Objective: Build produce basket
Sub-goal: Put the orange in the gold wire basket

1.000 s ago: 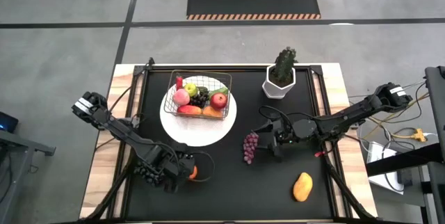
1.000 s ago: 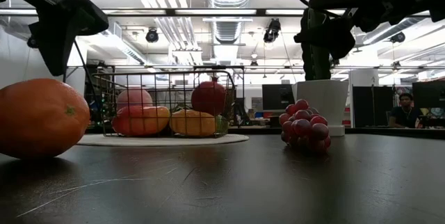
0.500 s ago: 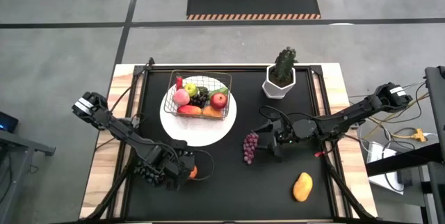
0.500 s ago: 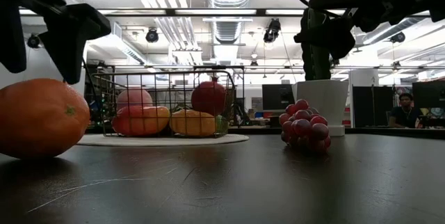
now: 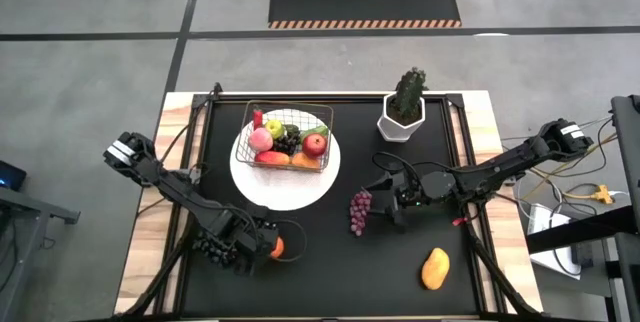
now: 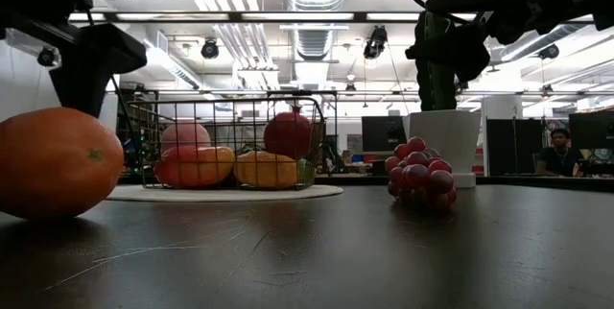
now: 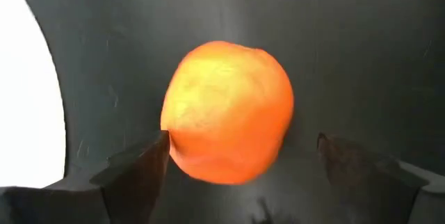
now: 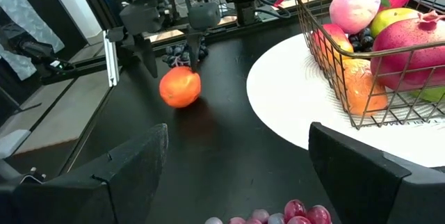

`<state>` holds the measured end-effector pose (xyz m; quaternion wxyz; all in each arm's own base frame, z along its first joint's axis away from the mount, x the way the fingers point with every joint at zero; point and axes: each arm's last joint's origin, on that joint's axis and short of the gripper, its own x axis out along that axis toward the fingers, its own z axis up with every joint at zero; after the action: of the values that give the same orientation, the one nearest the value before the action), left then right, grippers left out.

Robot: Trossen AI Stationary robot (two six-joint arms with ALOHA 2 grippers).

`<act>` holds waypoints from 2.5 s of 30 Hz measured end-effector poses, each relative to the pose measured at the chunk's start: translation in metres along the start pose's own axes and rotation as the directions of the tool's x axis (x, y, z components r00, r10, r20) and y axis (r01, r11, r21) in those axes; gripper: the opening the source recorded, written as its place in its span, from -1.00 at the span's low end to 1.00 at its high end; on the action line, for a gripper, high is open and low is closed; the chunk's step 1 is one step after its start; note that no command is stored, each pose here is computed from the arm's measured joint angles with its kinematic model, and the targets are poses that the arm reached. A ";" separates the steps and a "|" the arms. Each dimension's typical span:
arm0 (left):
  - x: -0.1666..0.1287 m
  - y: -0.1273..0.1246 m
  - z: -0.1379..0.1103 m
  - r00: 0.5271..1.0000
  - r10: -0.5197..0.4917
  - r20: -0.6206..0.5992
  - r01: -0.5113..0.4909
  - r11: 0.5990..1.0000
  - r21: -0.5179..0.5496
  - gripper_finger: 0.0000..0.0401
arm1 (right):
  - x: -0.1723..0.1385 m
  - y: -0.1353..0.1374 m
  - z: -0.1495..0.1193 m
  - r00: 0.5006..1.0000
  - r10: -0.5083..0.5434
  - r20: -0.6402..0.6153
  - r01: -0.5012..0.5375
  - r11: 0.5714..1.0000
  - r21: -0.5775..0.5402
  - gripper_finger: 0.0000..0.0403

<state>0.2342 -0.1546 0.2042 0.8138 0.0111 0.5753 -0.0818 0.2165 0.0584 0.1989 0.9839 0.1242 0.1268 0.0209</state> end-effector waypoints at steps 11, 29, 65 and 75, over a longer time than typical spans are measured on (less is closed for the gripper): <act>0.016 0.003 -0.006 0.997 0.001 0.074 -0.002 1.000 0.007 0.72 | 0.000 0.000 0.000 1.000 -0.001 0.000 0.001 1.000 0.000 0.63; 0.006 0.008 -0.003 0.977 0.118 0.178 -0.117 0.993 -0.016 0.41 | 0.000 0.000 0.000 1.000 -0.001 0.000 0.001 1.000 0.000 0.63; -0.059 0.139 0.003 0.429 0.773 0.468 -0.371 0.623 -0.688 0.41 | 0.000 0.000 0.001 1.000 0.000 0.008 0.000 1.000 0.000 0.63; -0.040 0.176 -0.012 0.411 0.853 0.322 -0.383 0.482 -0.788 0.41 | 0.000 0.000 0.001 1.000 0.001 0.012 -0.001 1.000 0.002 0.63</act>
<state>0.2355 0.0250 0.2237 0.8814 -0.0516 0.1681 0.4384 0.2168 0.0584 0.2001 0.9845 0.1253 0.1206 0.0206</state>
